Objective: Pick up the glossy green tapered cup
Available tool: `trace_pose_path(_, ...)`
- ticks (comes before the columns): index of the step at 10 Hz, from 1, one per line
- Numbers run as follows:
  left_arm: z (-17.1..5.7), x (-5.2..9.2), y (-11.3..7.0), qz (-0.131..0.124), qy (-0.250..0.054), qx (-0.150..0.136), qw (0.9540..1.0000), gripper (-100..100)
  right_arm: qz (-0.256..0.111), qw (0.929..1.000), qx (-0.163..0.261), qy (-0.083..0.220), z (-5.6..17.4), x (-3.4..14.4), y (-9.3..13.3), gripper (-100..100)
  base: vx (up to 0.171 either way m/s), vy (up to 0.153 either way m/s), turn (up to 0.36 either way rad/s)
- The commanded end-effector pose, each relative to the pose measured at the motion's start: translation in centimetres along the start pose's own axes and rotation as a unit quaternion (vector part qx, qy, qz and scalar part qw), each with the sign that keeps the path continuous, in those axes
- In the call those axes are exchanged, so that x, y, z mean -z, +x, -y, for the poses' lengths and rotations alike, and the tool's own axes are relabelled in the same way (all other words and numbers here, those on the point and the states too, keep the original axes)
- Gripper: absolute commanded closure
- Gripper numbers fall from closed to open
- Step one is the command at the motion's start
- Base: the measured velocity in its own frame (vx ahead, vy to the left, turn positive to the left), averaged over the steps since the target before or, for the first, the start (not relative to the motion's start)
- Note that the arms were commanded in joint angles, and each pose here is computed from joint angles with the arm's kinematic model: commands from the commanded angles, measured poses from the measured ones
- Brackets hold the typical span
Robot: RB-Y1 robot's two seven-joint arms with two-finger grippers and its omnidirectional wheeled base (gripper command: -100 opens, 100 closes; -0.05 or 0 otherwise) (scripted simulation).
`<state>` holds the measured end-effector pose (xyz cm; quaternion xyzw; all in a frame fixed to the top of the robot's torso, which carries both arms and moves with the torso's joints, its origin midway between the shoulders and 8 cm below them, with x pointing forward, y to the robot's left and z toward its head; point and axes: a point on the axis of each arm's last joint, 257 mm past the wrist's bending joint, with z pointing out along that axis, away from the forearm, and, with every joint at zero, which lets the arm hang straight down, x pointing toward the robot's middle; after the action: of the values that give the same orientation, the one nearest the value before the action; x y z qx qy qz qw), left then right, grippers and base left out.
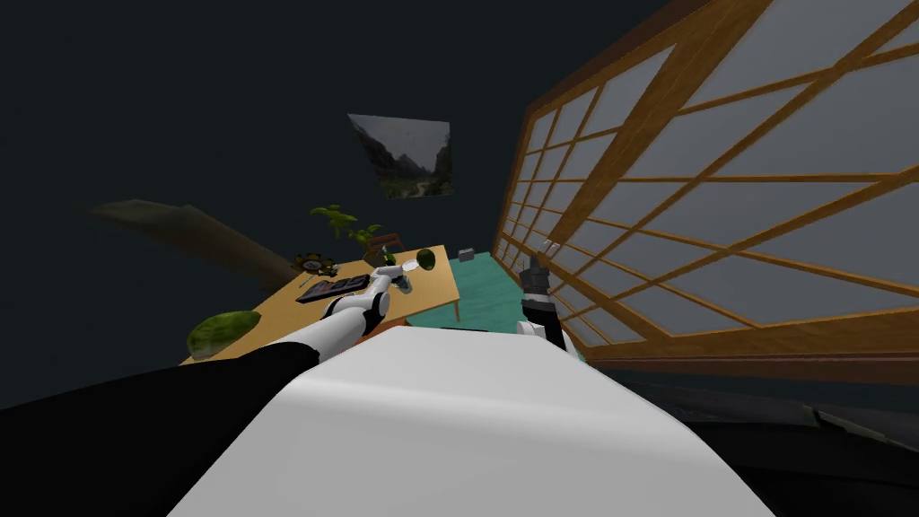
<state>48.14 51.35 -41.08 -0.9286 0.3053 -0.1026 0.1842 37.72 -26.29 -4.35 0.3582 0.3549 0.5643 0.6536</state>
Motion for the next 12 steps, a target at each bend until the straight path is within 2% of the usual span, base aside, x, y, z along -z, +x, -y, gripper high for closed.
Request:
trace_pose_path(1,1.5,-0.4,-4.0,0.016,0.007,0.04,0.9991,-100,0.0,1.0,0.0,0.0,0.0,0.0,0.0,0,-0.134,0.032,-0.452)
trace_pose_path(3,-0.9,-1.5,-5.2,0.032,-0.021,0.044,0.9983,-100,0.0,1.0,0.0,0.0,0.0,0.0,0.0,0,-0.064,0.018,-0.164)
trace_pose_path(4,-0.9,-1.6,-5.8,0.036,-0.02,0.043,0.9982,-100,0.0,1.0,0.0,0.0,0.0,0.0,0.0,0,0.007,-0.005,0.05)
trace_pose_path(5,2.4,-0.6,-6.6,0.026,0.011,0.066,0.9974,-100,0.0,1.0,0.0,0.0,0.0,0.0,0.0,0,-0.043,0.001,-0.352)
trace_pose_path(6,0.7,-1.3,-7.7,0.04,-0.007,0.068,0.9968,-100,0.0,1.0,0.0,0.0,0.0,0.0,0.0,0,-0.056,0.015,-0.257)
trace_pose_path(7,0.6,-1.4,-7.8,0.041,-0.009,0.069,0.9968,-100,0.0,1.0,0.0,0.0,0.0,0.0,0.0,0,-0.026,0.007,0.01)
trace_pose_path(9,2.2,-0.7,-6.7,0.028,0.009,0.066,0.9974,-100,0.0,1.0,0.0,0.0,0.0,0.0,0.0,0,0.0,-0.001,0.022)
trace_pose_path(11,2.4,-0.6,-6.6,0.026,0.011,0.066,0.9974,-100,0.0,1.0,0.0,0.0,0.0,0.0,0.0,0,0.003,0.0,-0.004)
trace_pose_path(12,3.3,-0.6,-9.0,0.037,0.016,0.091,0.995,-100,0.0,1.0,0.0,0.0,0.0,0.0,0.0,0,-0.052,-0.001,-0.362)
